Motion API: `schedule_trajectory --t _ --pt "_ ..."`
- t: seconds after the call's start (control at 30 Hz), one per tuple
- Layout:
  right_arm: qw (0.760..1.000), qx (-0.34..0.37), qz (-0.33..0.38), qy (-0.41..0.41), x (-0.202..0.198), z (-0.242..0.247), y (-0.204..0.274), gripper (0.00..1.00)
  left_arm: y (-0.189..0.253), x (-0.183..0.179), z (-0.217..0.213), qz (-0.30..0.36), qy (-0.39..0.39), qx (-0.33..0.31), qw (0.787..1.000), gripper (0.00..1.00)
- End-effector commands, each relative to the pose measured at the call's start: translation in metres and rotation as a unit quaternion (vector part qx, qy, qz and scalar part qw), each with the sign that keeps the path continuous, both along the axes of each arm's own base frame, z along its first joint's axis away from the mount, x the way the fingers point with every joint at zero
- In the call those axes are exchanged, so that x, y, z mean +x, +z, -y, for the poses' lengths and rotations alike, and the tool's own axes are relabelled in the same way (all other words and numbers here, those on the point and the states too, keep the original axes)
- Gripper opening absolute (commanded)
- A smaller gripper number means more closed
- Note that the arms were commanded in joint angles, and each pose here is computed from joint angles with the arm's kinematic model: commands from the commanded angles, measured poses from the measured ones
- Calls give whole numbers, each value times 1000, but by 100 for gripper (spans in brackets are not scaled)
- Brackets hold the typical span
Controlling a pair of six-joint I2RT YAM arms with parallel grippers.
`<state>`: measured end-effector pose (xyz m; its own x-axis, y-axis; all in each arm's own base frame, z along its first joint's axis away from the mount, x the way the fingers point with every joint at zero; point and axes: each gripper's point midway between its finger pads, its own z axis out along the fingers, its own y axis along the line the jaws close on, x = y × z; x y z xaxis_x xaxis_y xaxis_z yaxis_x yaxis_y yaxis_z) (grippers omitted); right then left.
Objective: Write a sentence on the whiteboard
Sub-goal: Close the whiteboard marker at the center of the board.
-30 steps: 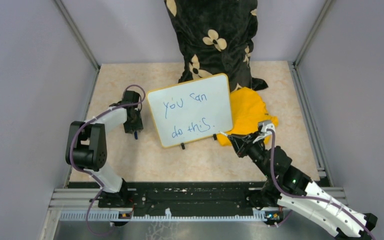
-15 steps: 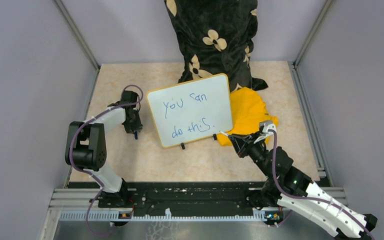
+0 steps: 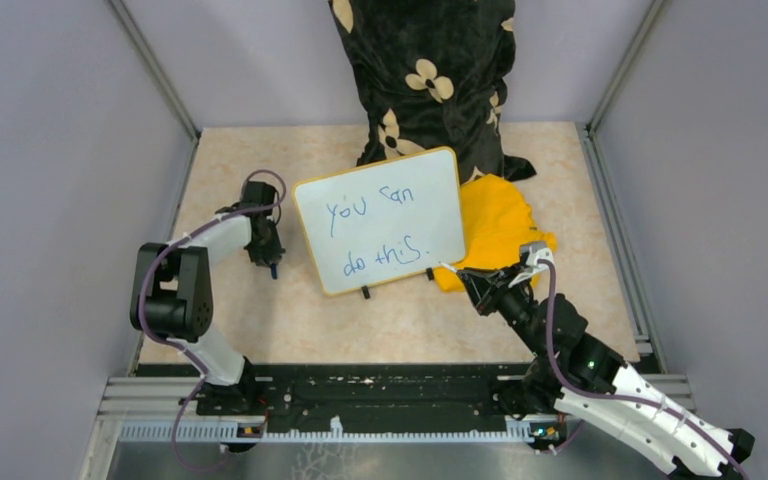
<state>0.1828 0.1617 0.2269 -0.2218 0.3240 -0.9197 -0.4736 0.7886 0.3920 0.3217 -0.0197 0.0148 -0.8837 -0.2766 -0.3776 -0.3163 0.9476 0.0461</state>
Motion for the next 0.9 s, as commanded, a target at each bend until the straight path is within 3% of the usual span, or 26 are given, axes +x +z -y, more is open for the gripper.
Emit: schedule_trajectory --t 0.0,0.13,0.4,0.87 --pt "1000 12 13 -7 2 2 8 0 -35 -57 -19 -109 28 21 993 18" --pt "1000 10 12 -7 3 0 6 0 -26 -45 -25 -83 49 7 995 16" --pt "1000 4 12 -6 5 -2 6 0 -25 -51 -21 -88 39 -4 995 42" --pt "1000 3 12 0 5 -6 3 0 -28 -70 -12 -101 57 -26 993 40"
